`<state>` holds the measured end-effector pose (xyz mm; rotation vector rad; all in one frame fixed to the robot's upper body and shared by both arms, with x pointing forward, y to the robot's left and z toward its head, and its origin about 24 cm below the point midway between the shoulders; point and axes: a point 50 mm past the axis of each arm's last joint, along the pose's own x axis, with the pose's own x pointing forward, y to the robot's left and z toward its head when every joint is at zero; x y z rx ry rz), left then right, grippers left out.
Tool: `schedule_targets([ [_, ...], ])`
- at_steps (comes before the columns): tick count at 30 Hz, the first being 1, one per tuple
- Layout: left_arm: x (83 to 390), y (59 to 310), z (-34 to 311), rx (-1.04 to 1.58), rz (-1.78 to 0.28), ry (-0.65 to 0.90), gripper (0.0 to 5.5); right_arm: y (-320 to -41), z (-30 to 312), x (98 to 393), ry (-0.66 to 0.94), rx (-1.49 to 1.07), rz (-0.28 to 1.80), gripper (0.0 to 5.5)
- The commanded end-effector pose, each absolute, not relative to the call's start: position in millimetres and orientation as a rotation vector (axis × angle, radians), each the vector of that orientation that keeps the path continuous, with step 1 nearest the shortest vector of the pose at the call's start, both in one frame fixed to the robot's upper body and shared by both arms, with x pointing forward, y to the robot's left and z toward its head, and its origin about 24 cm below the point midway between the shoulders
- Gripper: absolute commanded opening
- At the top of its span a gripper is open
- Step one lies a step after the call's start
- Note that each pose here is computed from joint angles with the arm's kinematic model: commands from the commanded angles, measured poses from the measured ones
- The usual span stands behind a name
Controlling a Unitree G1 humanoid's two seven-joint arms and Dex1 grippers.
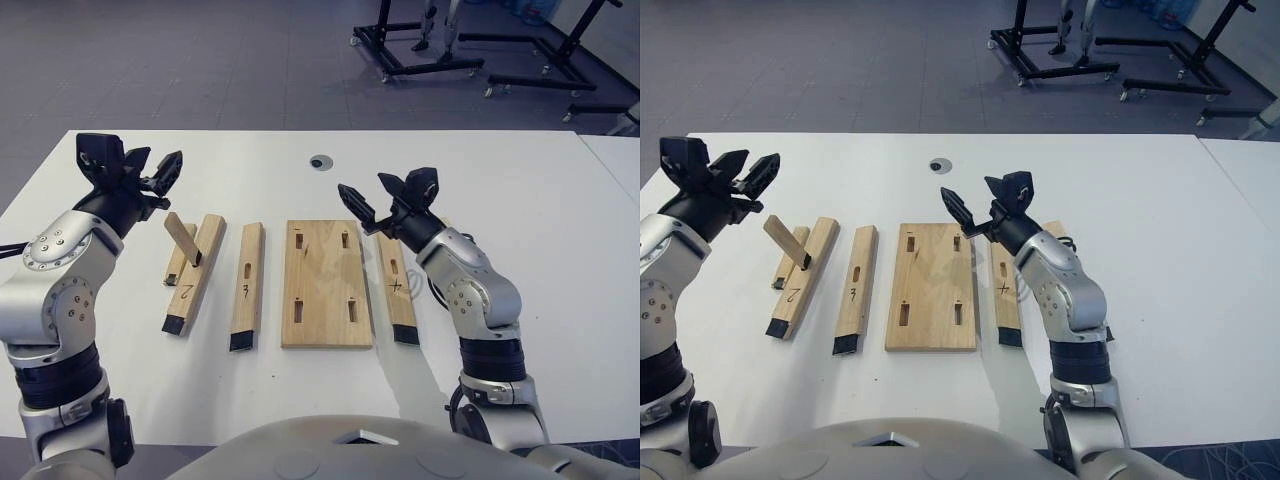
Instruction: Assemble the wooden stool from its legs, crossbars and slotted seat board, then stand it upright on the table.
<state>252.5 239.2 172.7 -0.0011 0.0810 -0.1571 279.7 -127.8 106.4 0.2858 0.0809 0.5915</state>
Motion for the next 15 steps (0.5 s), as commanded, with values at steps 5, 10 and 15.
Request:
schedule_targets([
  [5,256.3,224.6,178.9,-0.039,-0.184,0.058,1.63,-124.6,106.1,280.4,0.076,0.283,0.589,5.40],
  [10,258.1,223.8,175.6,-0.002,-0.170,0.062,1.63,-124.2,105.4,280.2,0.077,0.284,0.588,5.40],
  [15,266.1,218.9,194.5,0.041,-0.160,-0.011,1.63,-123.2,105.8,281.9,0.073,0.284,0.593,5.40],
])
